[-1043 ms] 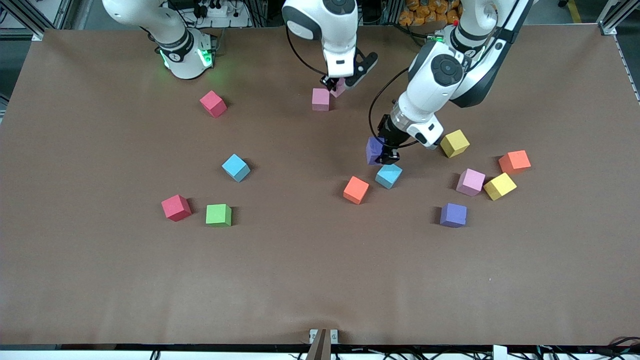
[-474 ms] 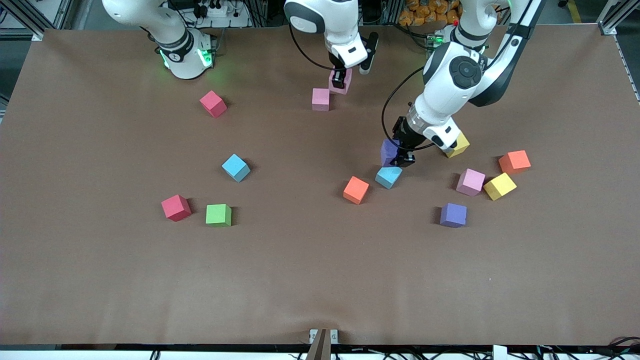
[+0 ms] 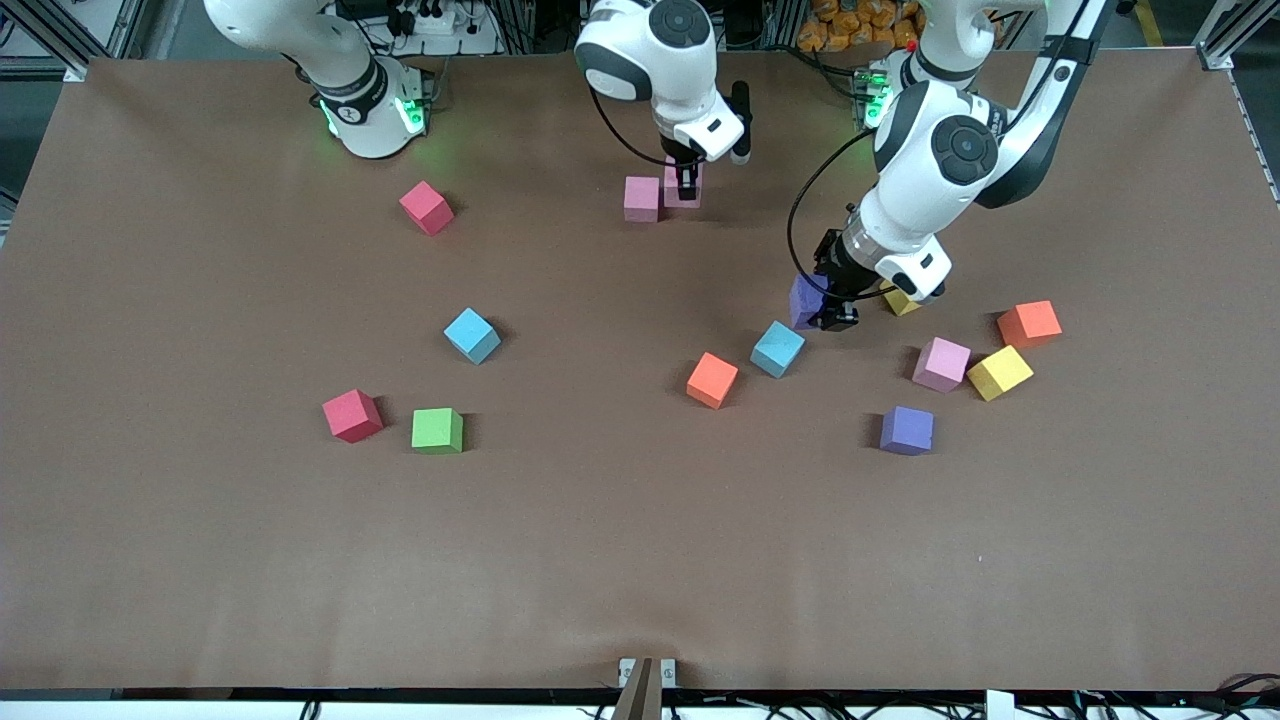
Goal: Form number 2 with 11 blocks
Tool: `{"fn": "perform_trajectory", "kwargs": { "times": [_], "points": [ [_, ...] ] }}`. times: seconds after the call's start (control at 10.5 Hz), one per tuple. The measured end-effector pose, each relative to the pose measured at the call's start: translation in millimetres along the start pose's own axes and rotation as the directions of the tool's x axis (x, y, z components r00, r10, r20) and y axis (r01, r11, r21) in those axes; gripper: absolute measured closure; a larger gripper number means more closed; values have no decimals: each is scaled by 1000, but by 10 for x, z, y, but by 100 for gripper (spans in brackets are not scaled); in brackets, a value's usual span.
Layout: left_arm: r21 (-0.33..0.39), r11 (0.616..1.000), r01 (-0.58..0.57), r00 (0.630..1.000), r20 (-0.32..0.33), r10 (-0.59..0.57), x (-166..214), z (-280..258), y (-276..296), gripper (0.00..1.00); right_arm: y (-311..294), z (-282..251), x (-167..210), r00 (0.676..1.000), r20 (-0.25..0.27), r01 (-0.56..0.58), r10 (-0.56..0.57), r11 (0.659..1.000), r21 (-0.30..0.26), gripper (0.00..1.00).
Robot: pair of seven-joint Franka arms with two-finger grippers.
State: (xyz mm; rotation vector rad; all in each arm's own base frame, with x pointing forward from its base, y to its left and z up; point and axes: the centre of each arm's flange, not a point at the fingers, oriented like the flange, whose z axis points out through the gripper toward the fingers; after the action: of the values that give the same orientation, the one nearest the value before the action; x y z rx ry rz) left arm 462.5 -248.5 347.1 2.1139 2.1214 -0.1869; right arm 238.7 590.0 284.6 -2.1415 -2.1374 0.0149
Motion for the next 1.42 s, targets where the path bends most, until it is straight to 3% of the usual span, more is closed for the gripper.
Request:
{"fn": "perform_trajectory", "kwargs": {
  "times": [0.38, 1.14, 1.42],
  "points": [
    [100, 995, 24, 999, -37, -21, 139, 46, -56, 43, -31, 371, -13, 999, 34, 28, -29, 999, 28, 44],
    [92, 995, 25, 999, -31, -23, 129, -1, -12, 43, -32, 567, -34, 999, 40, 20, -22, 999, 41, 44],
    [89, 996, 24, 999, -30, -21, 119, -13, -3, 43, -42, 765, -141, 1000, 6, 14, -14, 1000, 25, 44]
  ]
}}
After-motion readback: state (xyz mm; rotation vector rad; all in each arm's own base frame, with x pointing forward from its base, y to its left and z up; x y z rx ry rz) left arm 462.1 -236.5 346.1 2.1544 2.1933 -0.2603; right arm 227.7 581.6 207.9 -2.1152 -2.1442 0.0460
